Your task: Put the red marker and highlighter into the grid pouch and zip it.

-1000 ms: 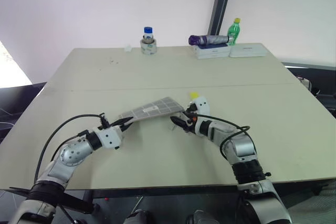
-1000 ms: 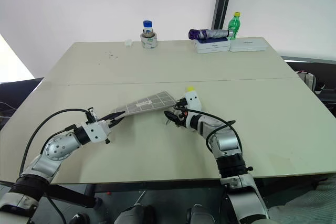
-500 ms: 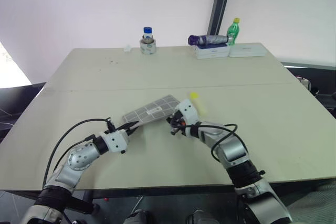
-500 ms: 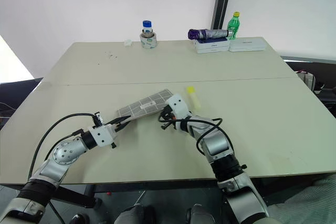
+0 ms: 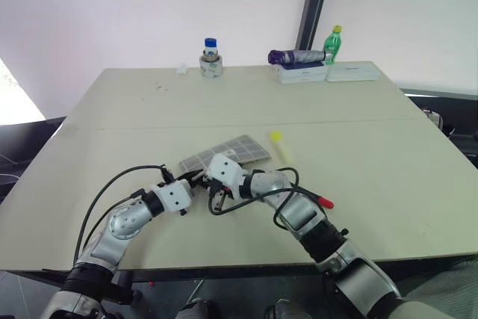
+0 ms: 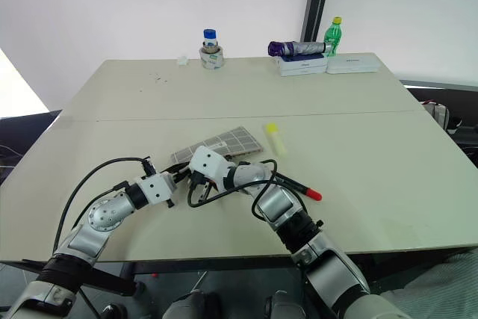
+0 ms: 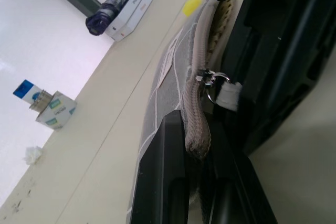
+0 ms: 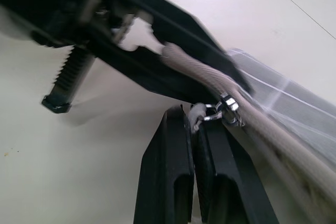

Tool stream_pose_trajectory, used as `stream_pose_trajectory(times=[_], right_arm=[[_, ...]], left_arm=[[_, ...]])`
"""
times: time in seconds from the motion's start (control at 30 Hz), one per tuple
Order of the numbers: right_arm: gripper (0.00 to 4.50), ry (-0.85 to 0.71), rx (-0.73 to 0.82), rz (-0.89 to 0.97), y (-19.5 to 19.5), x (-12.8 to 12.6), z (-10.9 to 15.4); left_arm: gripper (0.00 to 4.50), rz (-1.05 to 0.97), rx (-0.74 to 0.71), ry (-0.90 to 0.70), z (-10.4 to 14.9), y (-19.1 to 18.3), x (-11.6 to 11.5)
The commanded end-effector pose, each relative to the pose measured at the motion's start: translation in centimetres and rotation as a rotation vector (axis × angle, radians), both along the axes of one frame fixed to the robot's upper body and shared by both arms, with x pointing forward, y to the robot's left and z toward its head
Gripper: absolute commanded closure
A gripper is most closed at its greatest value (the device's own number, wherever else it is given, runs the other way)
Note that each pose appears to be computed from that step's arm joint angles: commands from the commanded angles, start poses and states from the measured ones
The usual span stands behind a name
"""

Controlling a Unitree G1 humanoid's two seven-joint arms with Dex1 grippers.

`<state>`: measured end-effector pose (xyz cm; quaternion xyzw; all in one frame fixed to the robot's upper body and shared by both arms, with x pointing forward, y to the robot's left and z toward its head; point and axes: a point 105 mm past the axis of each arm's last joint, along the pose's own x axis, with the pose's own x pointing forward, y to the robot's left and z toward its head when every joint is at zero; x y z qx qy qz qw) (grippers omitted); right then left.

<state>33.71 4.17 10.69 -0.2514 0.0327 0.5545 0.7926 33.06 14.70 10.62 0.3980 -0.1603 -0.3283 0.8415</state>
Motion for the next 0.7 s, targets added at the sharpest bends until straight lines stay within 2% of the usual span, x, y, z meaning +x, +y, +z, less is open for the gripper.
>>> stream_pose_trajectory(times=[0.03,0.23,0.33,0.47,0.7], right_arm=[[4.45,-0.064,0.017,0.137,2.3,-1.7,1.4],[4.45,-0.038,0.053,0.117,1.4,-1.2,2.0],[3.52,-0.012,0.099,0.136,0.1,-1.6,2.6],[1.54,-0.024,0.097,0.145,-2.2,-2.3,2.9],[1.54,-0.016,0.21,0.052,-8.7,-3.4,5.6]], left_arm=[[4.5,-0.009,-0.009,-0.06,1.6,-0.6,0.2],[4.5,-0.002,-0.007,-0.062,1.5,-0.3,0.1],[4.5,0.006,-0.003,-0.064,1.6,0.0,0.2],[4.5,0.027,-0.002,-0.071,1.7,0.7,0.3],[4.5,0.068,0.011,-0.069,1.4,2.6,-0.1]])
